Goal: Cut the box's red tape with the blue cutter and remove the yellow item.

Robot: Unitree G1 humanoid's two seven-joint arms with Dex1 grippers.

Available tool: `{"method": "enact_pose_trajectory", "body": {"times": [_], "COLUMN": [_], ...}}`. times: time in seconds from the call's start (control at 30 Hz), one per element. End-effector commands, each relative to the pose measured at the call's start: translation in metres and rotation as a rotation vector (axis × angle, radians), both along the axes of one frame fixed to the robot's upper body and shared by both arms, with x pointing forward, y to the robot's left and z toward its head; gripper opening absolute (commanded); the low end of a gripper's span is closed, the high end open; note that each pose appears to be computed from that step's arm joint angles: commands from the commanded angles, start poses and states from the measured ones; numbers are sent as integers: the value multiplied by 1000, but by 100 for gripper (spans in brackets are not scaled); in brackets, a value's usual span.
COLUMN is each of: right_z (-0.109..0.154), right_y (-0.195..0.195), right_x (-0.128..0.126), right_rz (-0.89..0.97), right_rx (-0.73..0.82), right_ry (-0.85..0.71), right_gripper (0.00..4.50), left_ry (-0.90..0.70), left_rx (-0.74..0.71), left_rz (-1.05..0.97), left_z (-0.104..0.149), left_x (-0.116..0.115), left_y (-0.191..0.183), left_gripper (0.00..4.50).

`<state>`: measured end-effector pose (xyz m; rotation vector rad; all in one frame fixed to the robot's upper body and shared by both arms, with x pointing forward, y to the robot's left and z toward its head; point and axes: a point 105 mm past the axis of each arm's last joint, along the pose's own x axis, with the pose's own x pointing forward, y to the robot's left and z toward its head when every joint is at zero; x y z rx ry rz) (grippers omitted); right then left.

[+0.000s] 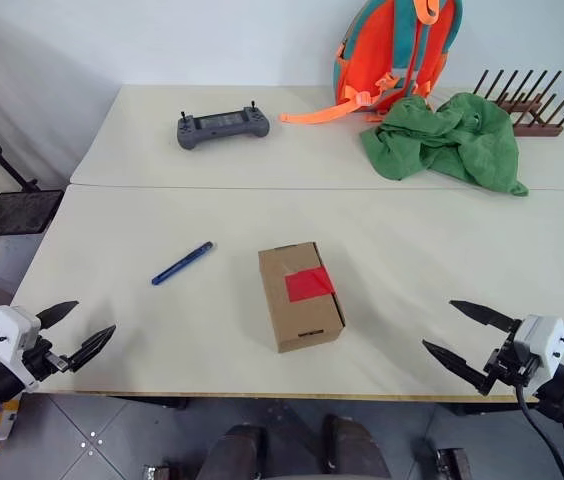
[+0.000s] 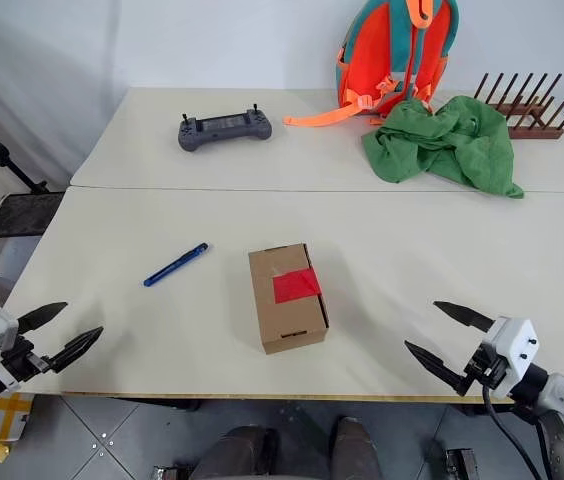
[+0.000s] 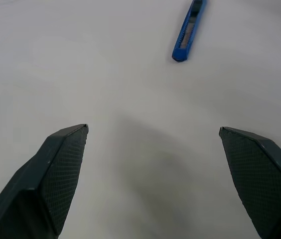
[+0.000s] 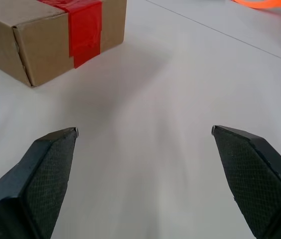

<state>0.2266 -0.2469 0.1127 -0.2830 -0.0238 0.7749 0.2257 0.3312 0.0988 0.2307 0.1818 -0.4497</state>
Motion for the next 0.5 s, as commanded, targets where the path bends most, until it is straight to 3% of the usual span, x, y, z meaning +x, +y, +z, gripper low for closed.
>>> {"method": "enact_pose_trajectory", "body": {"times": [0.03,0.17,0.2,0.27,0.5], "right_z": [12,11,12,12,18], "right_y": [1,5,6,7,26], "right_x": [1,1,1,3,19], "right_rz": [6,32,36,37,74], "right_rx": [-7,-9,-12,-16,-45], "right_ry": [-36,-26,-28,-31,-26], "right_gripper": [450,450,432,393,144], "left_ry": [15,6,-12,-33,-23], "left_rx": [60,-42,-54,-81,-17], "left_rz": [-9,10,8,-1,-248], "left_z": [8,18,23,29,25], "left_x": [-2,2,3,4,12], "left_y": [2,2,2,0,-66], "left_gripper": [449,449,450,410,198]}}
